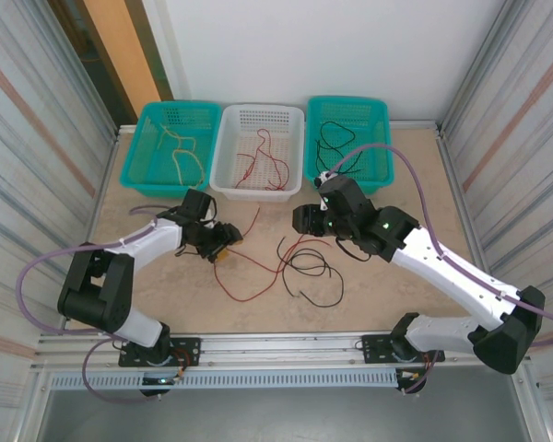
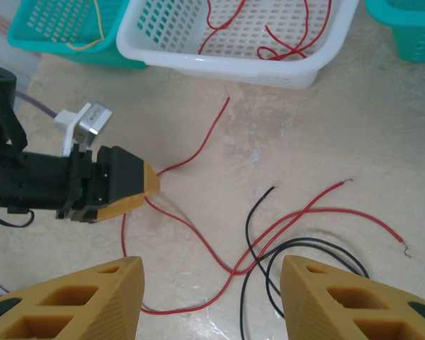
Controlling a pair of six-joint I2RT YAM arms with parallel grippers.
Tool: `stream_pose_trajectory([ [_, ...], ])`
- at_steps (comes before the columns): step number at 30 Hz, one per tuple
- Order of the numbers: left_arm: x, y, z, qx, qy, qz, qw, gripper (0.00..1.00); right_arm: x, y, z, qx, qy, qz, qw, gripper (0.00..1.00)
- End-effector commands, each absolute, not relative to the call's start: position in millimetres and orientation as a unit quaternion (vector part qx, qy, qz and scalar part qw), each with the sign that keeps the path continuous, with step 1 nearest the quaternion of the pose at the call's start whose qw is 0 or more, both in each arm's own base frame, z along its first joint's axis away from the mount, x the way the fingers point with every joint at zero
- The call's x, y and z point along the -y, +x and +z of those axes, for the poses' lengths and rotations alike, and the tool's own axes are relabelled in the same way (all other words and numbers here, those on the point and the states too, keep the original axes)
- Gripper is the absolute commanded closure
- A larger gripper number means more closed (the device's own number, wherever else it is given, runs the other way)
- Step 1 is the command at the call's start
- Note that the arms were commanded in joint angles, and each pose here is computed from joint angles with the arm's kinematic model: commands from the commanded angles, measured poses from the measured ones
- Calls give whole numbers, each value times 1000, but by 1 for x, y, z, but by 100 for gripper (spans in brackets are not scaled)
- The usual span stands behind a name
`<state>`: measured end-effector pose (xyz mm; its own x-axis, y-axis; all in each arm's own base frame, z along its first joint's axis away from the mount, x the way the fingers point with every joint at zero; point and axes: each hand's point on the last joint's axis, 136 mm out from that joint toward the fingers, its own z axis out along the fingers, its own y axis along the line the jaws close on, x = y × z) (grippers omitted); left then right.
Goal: Untangle the cables
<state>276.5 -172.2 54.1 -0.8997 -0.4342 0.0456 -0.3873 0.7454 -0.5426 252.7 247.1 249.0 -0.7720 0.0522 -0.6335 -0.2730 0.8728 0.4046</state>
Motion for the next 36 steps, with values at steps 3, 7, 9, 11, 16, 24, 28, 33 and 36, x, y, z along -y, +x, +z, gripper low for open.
stream_pose_trajectory([
  [3,158,271,54,-932,-246,-262,42,42,-236,251,245,-911,-58,231,336,48],
  [7,164,278,50,-927,-245,-281,35,46,-236,251,244,-911,-56,233,335,48],
  [9,167,283,47,-926,-246,-285,33,50,-237,252,244,-911,-56,234,334,48],
  [11,170,287,45,-925,-244,-289,32,58,-237,252,244,-912,-56,233,334,48],
  [16,177,291,40,-926,-232,-298,26,75,-237,252,243,-912,-54,232,334,48],
  [24,176,303,102,-930,-170,-310,105,100,-244,251,245,-908,-61,248,332,48],
  [28,187,307,180,-934,-52,-296,196,100,-255,249,254,-898,-77,272,337,48],
  [33,213,295,263,-910,81,-293,281,100,-278,241,269,-878,-116,304,351,46],
  [36,227,287,296,-895,130,-300,303,100,-293,236,283,-864,-141,319,362,45],
])
